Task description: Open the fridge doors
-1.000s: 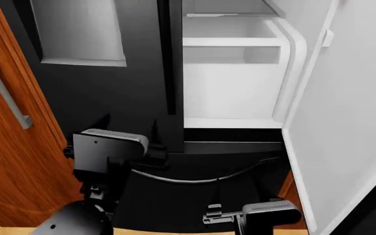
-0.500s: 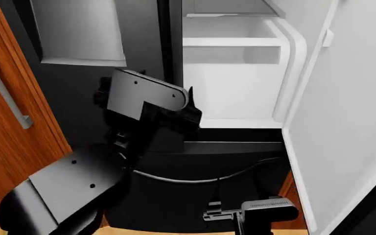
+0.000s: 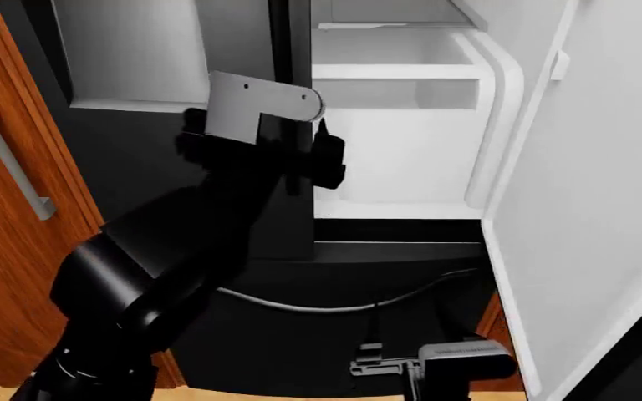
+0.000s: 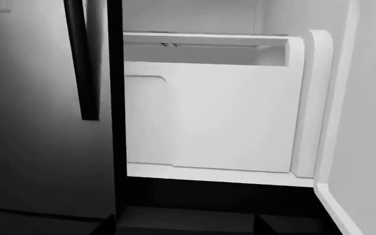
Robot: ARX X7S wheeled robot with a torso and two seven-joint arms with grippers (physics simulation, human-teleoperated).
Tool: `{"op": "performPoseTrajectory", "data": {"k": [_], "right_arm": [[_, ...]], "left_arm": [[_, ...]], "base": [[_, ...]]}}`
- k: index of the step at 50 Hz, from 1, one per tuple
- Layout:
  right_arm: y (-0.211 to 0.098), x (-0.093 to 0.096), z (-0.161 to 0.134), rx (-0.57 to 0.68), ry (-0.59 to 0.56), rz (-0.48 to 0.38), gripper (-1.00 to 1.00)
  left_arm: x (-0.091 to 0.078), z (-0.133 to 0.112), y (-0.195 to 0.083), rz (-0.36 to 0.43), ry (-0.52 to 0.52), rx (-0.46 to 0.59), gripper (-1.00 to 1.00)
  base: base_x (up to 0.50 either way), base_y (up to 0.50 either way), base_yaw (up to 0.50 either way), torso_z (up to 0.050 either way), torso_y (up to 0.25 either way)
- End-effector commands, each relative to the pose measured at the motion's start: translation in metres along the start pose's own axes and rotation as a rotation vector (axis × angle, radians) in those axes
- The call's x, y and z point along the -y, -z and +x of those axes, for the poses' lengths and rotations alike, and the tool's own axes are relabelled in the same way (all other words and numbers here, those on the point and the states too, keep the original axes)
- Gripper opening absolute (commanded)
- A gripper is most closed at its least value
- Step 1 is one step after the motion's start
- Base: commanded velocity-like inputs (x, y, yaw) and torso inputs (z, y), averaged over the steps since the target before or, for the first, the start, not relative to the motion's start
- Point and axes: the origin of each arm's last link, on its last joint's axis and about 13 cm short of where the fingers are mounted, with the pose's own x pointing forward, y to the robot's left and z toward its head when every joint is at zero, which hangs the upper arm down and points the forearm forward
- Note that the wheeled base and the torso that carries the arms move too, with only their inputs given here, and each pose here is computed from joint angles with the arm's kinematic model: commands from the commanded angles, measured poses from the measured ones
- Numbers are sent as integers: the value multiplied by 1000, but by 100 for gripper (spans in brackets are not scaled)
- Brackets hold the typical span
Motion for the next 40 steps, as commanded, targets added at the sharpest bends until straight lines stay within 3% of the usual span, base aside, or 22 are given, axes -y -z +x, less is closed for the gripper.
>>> {"op": "performPoseTrajectory", "data": {"k": [1,20,40], "right_arm": [[-1,1,-1,9,8,19,100],[-1,3,-1,18,17,68,100],[-2,3,-4,37,26,79,100]], "left_arm": [[6,17,1,-37,-51,-48,100],[11,47,0,-85,-126,-99,100],[2,102,21,-40,-207,-156,100]], "base": [[0,0,0,0,0],[0,0,0,0,0],[0,0,0,0,0]]}}
